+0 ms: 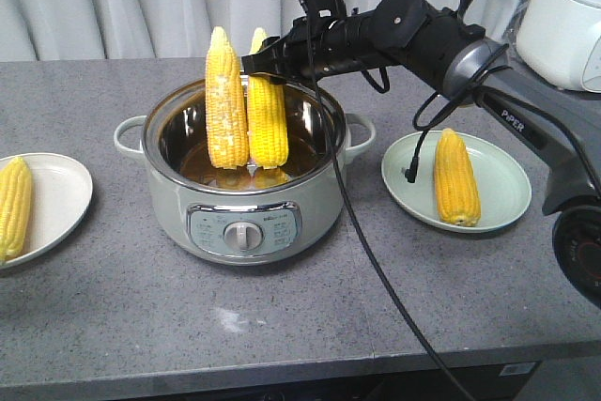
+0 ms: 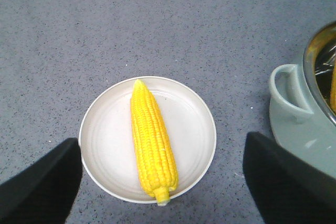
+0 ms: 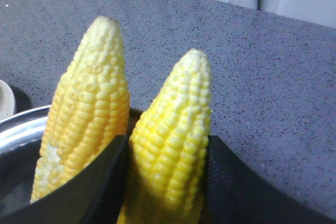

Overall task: Distribute corn equally
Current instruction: 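Close the right gripper around the brighter yellow cob in the pot, then lift the cob up out of the pot with the right gripper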

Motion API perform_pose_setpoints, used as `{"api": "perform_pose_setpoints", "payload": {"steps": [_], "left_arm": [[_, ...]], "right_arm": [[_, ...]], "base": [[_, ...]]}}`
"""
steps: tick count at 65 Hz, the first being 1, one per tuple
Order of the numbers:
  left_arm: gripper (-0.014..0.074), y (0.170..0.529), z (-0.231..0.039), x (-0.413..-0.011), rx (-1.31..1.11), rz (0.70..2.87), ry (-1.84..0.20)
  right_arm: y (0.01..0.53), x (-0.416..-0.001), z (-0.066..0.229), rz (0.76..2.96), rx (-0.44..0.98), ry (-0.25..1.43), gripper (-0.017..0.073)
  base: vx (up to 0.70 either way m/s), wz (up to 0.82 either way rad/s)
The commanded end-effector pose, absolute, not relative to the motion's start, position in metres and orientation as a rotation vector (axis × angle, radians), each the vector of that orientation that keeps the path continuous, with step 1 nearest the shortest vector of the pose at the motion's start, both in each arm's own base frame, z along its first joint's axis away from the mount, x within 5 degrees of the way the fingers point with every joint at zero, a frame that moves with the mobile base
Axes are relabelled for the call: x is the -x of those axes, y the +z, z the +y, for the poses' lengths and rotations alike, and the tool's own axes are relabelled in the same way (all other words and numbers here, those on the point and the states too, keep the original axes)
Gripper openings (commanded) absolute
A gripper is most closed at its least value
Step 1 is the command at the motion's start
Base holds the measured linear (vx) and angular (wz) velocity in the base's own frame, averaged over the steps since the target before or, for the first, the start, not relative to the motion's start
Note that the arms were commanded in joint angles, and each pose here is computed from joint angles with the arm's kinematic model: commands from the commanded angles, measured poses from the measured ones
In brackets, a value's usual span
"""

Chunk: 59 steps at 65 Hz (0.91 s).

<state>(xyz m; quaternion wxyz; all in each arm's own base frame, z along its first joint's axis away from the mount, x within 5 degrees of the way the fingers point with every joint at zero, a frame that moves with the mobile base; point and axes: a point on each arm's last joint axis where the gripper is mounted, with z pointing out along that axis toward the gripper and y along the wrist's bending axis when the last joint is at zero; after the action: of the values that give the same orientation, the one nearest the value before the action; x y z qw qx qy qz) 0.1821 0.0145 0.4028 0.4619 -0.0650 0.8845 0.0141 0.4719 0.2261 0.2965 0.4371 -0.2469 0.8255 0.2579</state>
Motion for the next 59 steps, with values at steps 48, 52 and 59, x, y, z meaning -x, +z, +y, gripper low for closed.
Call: {"api": "perform_pose_setpoints", "payload": {"steps": [48,52,59], "left_arm": [[0.0588,0.417,0.014,-0.182,0.160,2.076,0.019],[0.0588,0.417,0.014,-0.182,0.160,2.076,0.019],[0.0588,0.417,0.014,-0.182,0.160,2.076,0.019]], "right_arm": [[0.486,-0.374,0.114,1.878,0.540,0.459,0.0141],[0.491,-0.368,0.094,1.909,0.517,0.443,0.0142],[0.500,-0.357,0.057,1.951,0.453,0.392,0.0144]], "base": [[0.00,0.00],[0.00,0.00],[0.00,0.00]]}}
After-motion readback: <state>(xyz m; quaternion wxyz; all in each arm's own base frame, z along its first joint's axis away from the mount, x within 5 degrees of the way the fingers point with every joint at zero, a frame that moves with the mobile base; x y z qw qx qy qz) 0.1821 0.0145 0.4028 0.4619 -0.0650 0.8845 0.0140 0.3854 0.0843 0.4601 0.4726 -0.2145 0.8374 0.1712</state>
